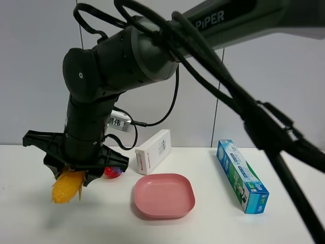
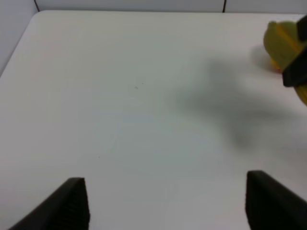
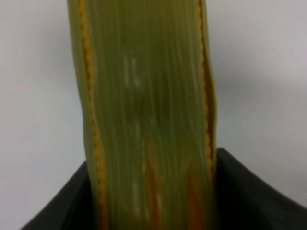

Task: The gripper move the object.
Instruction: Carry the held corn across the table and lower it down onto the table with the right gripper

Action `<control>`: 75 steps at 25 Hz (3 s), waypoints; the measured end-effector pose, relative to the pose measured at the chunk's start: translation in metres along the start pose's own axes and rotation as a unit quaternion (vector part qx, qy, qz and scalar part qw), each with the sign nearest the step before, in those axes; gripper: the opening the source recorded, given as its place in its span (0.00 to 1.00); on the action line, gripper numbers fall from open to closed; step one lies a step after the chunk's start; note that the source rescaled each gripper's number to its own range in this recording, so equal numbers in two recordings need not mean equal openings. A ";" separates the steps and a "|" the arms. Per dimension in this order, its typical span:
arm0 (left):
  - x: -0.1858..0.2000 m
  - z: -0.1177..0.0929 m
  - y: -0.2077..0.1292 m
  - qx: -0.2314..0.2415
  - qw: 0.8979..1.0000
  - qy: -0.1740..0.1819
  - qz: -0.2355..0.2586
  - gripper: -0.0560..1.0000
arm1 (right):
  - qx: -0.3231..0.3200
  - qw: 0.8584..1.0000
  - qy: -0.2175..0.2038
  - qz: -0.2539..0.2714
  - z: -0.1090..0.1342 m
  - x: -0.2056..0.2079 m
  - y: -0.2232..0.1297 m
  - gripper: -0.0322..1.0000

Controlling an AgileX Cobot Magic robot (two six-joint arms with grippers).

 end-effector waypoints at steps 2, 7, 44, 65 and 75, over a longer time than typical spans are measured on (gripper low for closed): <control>0.000 0.000 0.000 0.000 1.000 0.000 0.000 1.00 | -0.004 1.000 -0.016 0.007 -0.006 -0.003 -0.003 0.04; 0.000 0.000 0.000 0.000 1.000 0.000 0.000 1.00 | -0.001 0.999 -0.038 0.017 -0.015 -0.009 -0.008 0.04; 0.000 0.000 0.000 0.000 1.000 0.000 0.000 1.00 | 0.049 0.997 -0.050 0.036 -0.028 -0.050 -0.026 0.04; 0.000 0.000 0.000 0.000 1.000 0.000 0.000 1.00 | 0.080 0.994 -0.074 0.031 -0.037 -0.049 -0.023 0.08; 0.000 0.000 0.000 0.000 1.000 0.000 0.000 1.00 | 0.087 0.991 -0.085 0.050 -0.044 -0.058 -0.033 0.36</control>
Point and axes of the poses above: a point on each arm's last joint axis where the gripper is mounted, x pointing back along that axis away from the gripper, z along the wrist's bending axis when the last joint is at zero, y = z × x, the point moved 9 cm from there along -x, pointing out along that axis toward the gripper, and after that the axes turned 10 degrees about x, right-handed, at the moved point
